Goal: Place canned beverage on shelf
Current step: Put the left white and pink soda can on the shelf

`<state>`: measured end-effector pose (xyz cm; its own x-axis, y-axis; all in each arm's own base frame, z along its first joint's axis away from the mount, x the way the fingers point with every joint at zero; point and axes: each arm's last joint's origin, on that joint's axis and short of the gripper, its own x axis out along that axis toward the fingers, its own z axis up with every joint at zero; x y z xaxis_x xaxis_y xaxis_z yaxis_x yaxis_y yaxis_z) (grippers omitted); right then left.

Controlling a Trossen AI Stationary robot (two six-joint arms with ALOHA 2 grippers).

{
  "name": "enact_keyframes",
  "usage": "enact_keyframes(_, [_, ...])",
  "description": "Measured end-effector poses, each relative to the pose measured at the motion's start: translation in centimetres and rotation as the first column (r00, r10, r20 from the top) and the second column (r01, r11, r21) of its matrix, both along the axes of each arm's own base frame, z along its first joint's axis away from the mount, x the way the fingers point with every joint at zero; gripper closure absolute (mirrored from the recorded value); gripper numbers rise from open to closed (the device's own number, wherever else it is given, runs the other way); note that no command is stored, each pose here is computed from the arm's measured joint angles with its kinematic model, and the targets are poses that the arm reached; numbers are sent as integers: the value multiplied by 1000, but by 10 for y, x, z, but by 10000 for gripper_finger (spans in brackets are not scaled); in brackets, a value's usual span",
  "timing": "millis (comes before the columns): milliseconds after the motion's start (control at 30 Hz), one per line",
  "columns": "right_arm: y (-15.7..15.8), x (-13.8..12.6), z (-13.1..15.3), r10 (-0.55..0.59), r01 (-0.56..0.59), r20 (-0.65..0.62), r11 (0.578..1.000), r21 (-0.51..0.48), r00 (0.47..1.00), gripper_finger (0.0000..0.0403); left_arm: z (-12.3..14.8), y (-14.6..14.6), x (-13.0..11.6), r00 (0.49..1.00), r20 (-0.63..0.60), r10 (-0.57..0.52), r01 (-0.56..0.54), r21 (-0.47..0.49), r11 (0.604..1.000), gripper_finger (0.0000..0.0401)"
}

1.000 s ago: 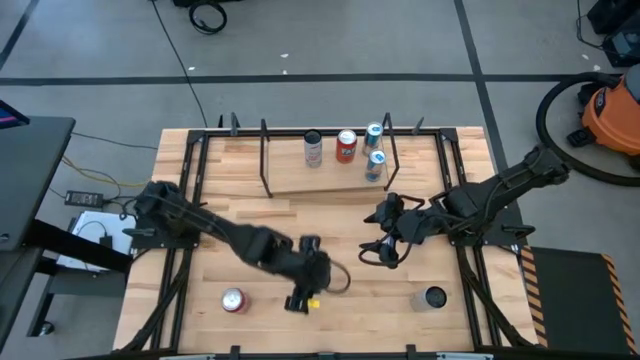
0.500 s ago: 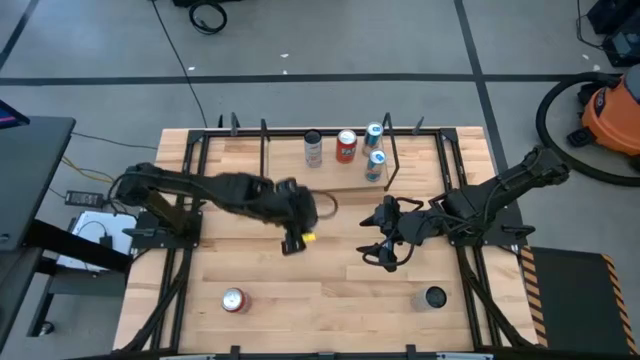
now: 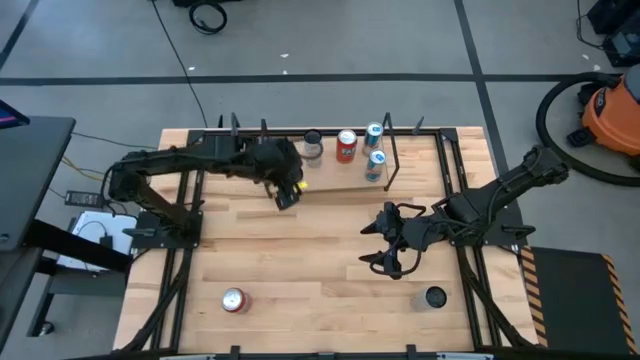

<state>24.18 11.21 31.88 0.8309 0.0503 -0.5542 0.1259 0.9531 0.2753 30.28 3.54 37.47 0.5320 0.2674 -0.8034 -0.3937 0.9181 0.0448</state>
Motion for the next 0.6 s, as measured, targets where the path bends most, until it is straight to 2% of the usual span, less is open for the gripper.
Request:
enact_keyframes(267, [5,-2,1,19,-19,10,1000,5,1000,51,1,37,-9,998,-10,65,-65,1,998,140])
enact_keyframes(600, [5,-1,1,33,-33,18,999,-14,999,51,-1,70,-12,991,33,131,-131,8,991,140])
